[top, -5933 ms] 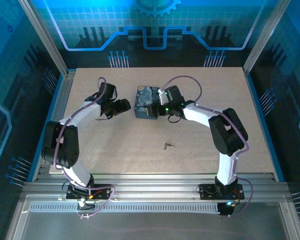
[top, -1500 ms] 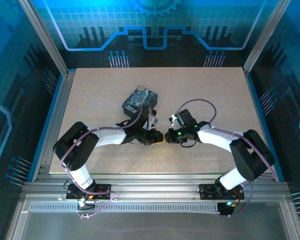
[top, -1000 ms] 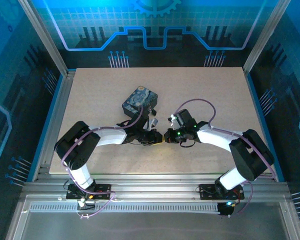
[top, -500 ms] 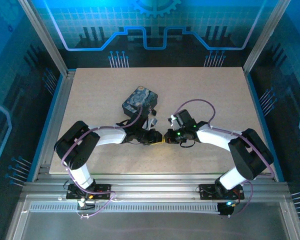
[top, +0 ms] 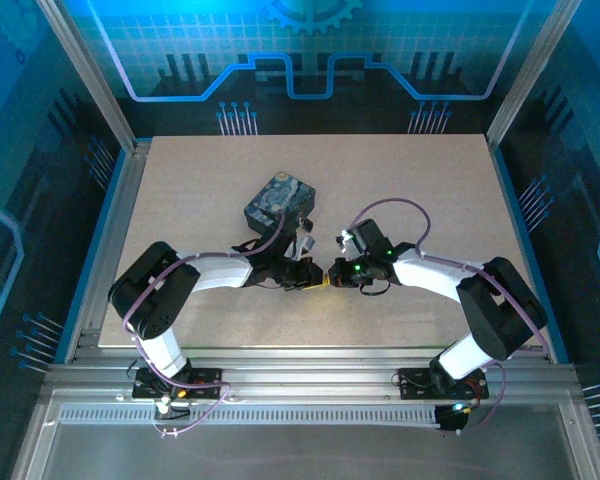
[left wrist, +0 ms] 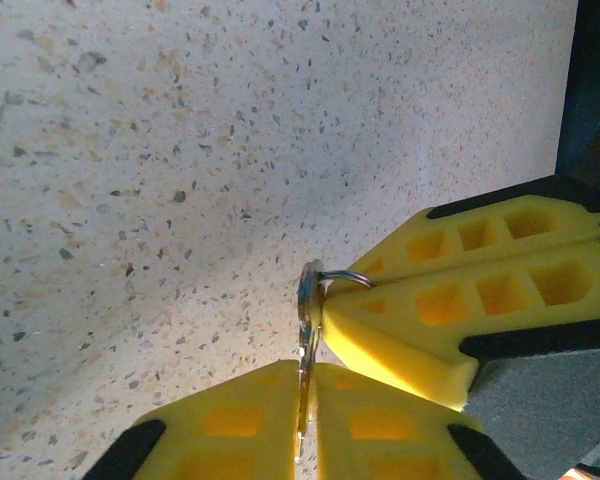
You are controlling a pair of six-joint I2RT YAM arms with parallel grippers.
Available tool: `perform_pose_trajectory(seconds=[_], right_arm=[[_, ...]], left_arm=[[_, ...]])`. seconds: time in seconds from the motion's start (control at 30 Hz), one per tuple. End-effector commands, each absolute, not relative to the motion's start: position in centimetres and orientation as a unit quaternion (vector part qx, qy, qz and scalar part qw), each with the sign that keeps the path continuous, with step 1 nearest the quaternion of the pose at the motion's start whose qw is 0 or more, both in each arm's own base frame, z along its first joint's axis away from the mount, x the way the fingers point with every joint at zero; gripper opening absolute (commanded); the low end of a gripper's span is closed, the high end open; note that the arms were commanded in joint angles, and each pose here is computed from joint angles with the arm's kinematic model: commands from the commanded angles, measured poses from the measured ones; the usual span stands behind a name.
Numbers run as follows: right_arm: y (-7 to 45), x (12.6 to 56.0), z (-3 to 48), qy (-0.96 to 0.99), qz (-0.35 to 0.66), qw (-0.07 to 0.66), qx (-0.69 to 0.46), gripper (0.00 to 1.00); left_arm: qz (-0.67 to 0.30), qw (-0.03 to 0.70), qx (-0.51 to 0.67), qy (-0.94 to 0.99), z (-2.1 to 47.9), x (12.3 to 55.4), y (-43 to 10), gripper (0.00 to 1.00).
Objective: Unlock a padlock with a key
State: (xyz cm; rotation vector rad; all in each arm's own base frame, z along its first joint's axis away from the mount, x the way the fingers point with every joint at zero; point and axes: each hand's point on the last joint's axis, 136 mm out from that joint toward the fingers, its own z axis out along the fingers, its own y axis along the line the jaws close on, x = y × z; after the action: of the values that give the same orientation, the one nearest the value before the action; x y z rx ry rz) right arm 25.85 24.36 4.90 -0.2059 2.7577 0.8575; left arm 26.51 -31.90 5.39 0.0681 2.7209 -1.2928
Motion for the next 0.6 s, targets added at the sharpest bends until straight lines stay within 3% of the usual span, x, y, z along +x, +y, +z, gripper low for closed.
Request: perform_pose_trajectory(seconds=[0.0,0.17,0.37,0.57], right_arm=[[24.7,25.6,4.5,0.947,0.288,0.117,-0.084,0.00],[24.1,25.2,4.4,0.951,0.272,0.115,-0.097,0.00],[22.7,24.8,4.9,0.954,0.253,0.108,-0.116,0.27],[22.1,24.9,7.4,0.939,0.304,0.118,-0.108,0.37]], left_arm=[[-0.430,0.064,0.036,0.900,5.7,26.8,-32.2,0.07],[-0.417,0.070,0.063,0.904,5.7,26.8,-31.8,0.01],[-0.391,0.087,0.137,0.906,6.3,26.7,-31.5,0.00],[-0.372,0.130,0.224,0.891,8.9,27.7,-31.8,0.00]])
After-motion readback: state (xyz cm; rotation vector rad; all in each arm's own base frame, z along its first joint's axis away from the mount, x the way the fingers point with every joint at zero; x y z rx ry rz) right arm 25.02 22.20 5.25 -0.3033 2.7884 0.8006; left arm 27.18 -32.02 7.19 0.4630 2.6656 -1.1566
